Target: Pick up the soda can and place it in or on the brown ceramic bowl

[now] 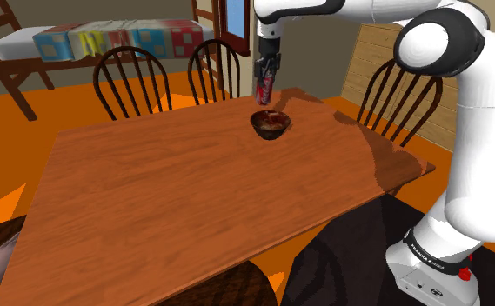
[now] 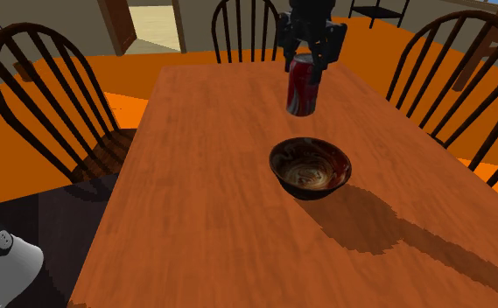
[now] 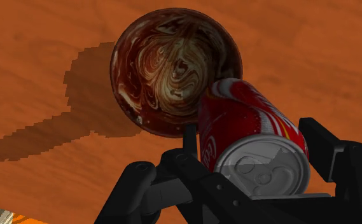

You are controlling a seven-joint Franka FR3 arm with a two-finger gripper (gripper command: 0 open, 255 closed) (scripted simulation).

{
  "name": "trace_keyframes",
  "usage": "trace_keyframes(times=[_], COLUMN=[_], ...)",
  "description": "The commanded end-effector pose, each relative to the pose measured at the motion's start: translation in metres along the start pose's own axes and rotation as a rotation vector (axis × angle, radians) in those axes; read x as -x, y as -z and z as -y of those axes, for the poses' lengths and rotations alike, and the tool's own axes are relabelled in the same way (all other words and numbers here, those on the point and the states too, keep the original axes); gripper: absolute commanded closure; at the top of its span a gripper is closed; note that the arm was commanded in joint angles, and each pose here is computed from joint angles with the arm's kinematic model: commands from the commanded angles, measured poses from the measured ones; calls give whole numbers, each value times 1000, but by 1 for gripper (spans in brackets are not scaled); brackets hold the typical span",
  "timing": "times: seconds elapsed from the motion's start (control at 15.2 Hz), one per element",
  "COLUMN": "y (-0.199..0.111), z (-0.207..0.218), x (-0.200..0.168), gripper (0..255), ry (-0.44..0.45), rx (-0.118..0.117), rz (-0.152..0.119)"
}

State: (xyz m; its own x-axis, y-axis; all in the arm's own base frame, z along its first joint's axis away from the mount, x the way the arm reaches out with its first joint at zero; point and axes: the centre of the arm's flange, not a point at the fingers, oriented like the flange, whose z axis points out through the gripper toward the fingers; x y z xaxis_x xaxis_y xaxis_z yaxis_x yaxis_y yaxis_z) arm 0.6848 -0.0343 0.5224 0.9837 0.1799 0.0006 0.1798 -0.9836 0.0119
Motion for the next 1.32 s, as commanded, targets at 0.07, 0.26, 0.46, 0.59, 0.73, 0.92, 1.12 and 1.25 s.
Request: trace_keyframes(times=[0.07, 0.26, 0.46, 0.59, 0.73, 0.92, 1.12, 1.25], y=[5, -3, -19, -30, -40, -56, -72, -83], z=[-40, -57, -57, -57, -57, -56, -56, -56], x=[6, 7, 7, 7, 7, 7, 7, 7], gripper=[255, 255, 255, 255, 255, 255, 255, 255], ry=[1, 1, 1, 1, 1, 1, 1, 1], rx=[0, 0, 0, 0, 0, 0, 0, 0], rz=[0, 0, 0, 0, 0, 0, 0, 0])
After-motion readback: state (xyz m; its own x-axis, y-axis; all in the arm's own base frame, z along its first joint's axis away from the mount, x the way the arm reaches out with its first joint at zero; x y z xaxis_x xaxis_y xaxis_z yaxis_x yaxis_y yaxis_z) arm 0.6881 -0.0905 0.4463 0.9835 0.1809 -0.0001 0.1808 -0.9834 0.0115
